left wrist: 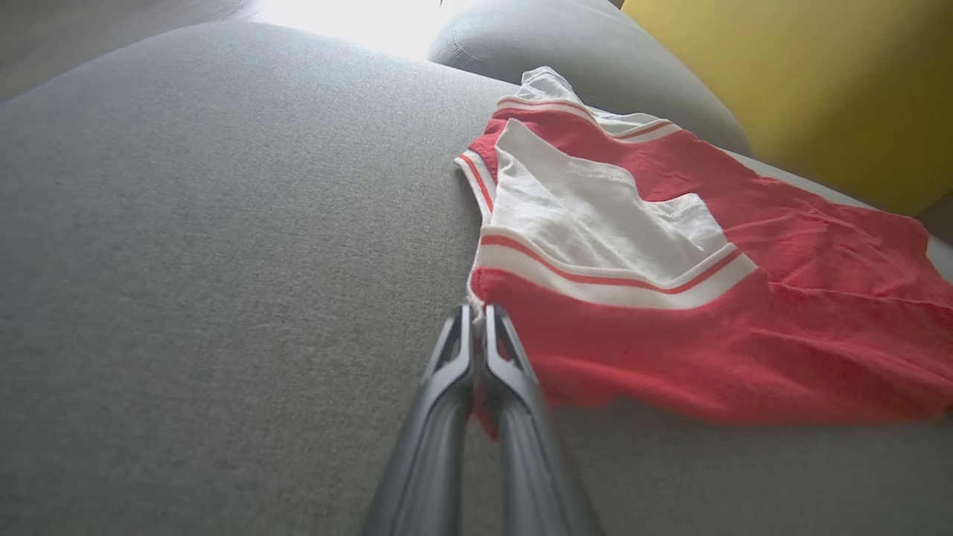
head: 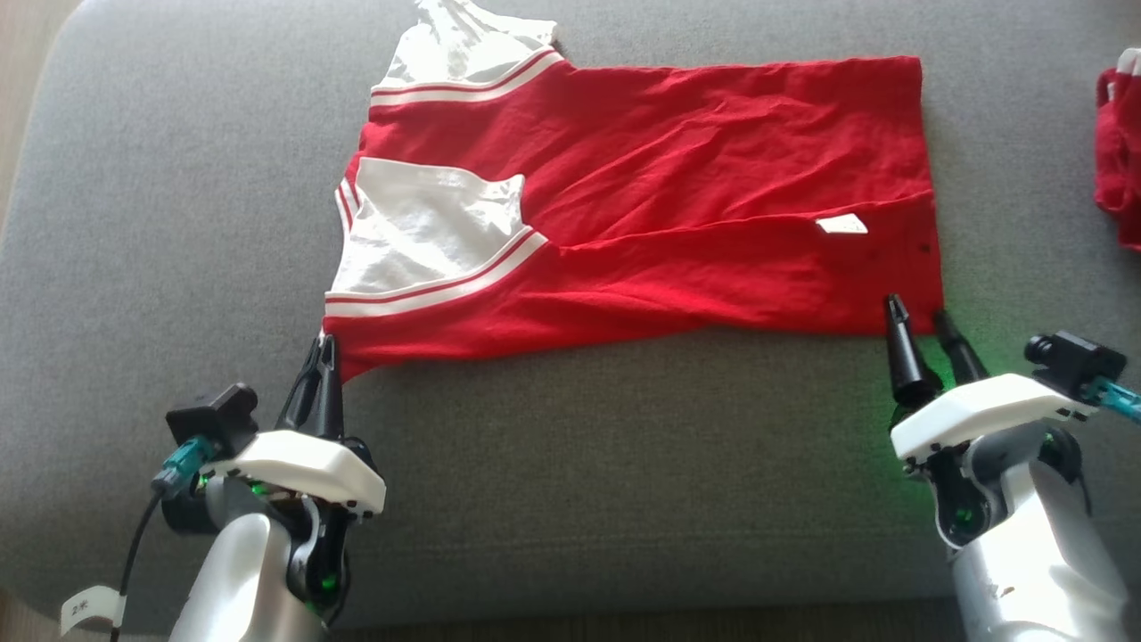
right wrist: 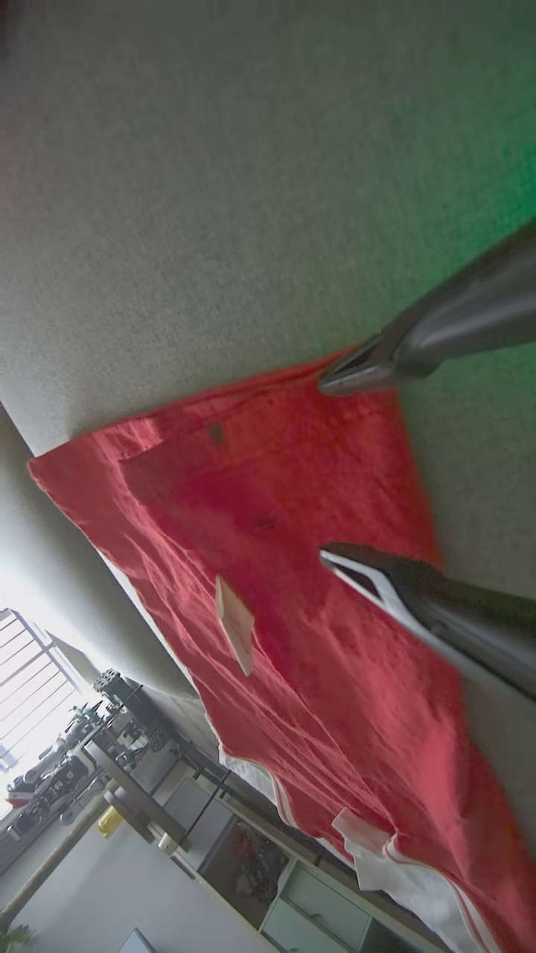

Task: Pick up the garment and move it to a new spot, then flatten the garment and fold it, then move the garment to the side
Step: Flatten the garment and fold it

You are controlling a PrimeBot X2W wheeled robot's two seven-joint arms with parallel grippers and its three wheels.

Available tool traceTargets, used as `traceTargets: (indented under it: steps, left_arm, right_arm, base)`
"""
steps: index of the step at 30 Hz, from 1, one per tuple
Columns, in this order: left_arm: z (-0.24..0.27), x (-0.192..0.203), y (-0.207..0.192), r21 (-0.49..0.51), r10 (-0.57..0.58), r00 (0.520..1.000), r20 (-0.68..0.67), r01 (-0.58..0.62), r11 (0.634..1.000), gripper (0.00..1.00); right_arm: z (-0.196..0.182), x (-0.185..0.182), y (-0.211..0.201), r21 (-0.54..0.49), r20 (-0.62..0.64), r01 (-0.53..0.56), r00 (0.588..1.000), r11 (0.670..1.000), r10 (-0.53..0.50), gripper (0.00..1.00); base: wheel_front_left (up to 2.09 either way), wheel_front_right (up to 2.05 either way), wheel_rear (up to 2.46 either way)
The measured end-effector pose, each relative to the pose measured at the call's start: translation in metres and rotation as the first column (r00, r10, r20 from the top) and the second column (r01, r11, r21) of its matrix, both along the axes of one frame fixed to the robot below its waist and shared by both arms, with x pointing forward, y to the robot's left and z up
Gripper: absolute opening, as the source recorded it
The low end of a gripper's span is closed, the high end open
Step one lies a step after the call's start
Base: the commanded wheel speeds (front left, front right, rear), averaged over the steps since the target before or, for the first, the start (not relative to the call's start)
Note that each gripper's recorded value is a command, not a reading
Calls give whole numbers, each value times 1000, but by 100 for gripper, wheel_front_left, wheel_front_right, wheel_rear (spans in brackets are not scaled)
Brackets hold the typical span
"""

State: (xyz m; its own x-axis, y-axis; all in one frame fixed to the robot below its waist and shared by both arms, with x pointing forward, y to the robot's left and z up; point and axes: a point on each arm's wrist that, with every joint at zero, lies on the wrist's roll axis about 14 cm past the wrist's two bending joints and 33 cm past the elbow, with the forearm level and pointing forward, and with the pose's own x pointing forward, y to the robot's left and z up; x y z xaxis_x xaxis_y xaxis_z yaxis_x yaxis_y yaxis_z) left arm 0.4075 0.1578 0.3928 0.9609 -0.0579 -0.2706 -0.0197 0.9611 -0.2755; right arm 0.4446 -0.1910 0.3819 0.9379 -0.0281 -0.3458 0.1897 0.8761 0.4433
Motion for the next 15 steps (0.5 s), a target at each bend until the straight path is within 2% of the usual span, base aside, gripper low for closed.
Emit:
traceTargets:
  steps: [8,15]
  left_arm:
    - [-6,-2,-3,2,-11,1000,-15,11,1000,0]
    - [-6,-3,-3,3,-13,1000,-19,13,1000,0]
  right_arm:
    - [-9,8,-12,-59,-16,32,999,998,-33,100]
    - [-13,13,-6,-55,-30,15,999,998,-16,100]
  base:
    - [0,0,0]
    - [0,0,0]
